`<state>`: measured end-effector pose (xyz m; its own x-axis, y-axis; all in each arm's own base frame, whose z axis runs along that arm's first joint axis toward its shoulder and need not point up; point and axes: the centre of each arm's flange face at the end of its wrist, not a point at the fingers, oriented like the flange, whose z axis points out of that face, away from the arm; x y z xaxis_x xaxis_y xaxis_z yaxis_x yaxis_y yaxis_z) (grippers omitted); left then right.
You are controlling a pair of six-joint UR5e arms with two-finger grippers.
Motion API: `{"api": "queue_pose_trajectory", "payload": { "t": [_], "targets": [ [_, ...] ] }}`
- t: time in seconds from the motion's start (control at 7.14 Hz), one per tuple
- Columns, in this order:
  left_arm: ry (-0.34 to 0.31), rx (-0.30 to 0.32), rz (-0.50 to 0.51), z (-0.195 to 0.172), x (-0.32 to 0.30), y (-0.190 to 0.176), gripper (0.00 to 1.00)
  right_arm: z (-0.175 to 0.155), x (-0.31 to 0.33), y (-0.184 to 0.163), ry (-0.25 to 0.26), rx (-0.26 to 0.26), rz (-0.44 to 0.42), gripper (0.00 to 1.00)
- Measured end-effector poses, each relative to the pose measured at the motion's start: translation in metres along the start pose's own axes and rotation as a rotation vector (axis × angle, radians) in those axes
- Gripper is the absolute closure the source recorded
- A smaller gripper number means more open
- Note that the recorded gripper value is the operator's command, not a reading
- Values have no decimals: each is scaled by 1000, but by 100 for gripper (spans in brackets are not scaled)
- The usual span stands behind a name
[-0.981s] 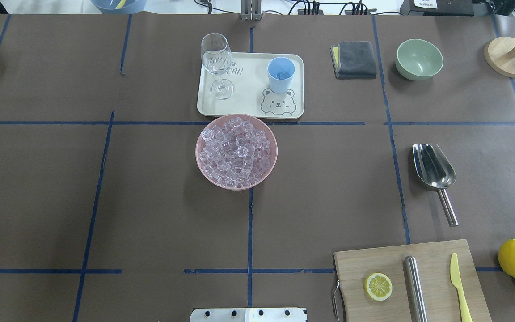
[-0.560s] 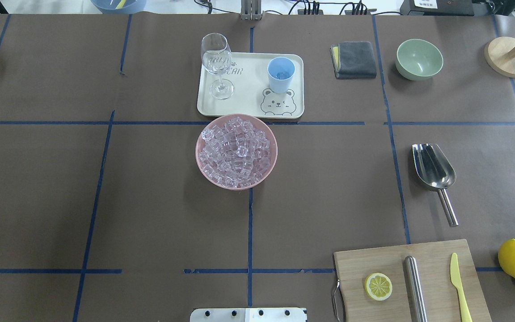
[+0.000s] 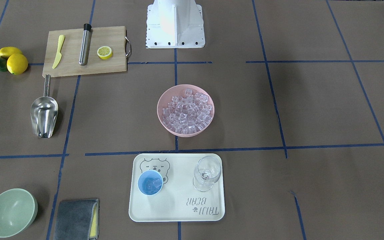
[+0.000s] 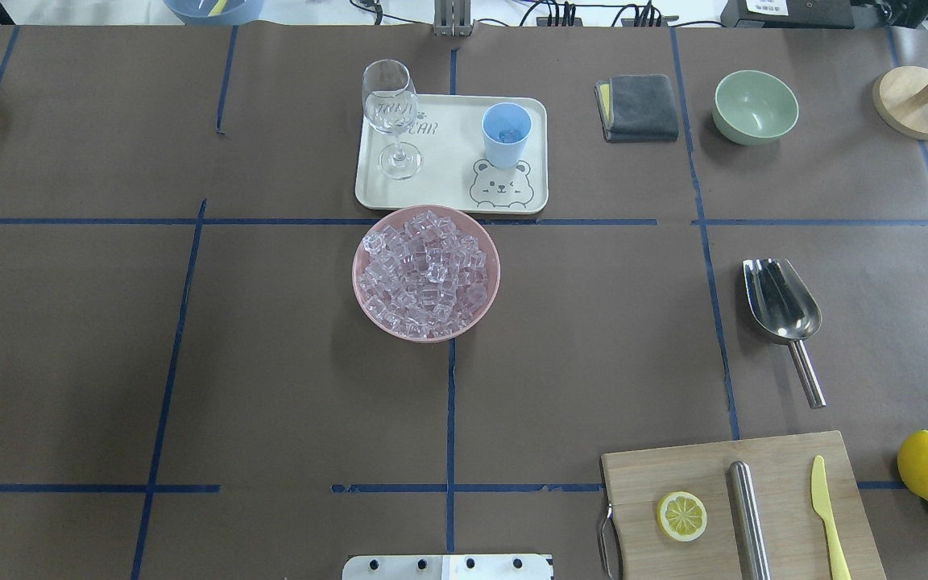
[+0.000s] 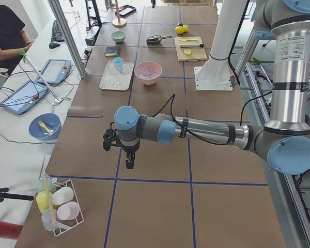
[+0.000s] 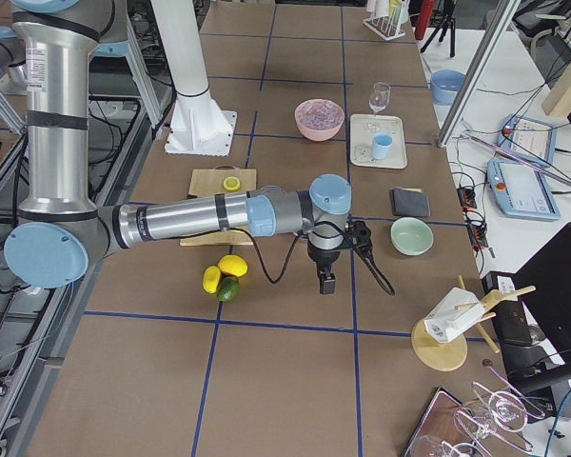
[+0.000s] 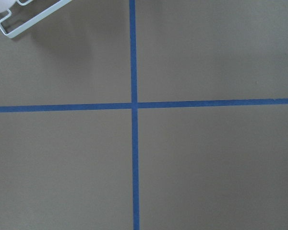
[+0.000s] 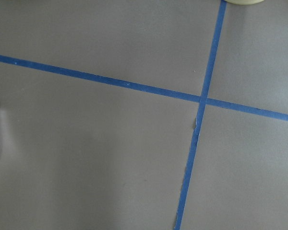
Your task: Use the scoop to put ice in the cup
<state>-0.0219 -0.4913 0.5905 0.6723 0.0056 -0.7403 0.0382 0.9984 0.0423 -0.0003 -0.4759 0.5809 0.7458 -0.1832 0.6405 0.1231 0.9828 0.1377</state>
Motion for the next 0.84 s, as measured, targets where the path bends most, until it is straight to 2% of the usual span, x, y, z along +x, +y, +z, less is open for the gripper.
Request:
{"api": "queue_pose_trajectory", "payload": {
  "t": [0.56, 0.84],
  "targets": [
    [-12, -14, -19, -6, 7, 0, 0, 9, 6, 0, -26, -12, 11, 0],
    [-18, 9, -4, -14, 14, -3, 0, 8, 5, 0, -33, -11, 11, 0]
  ]
}}
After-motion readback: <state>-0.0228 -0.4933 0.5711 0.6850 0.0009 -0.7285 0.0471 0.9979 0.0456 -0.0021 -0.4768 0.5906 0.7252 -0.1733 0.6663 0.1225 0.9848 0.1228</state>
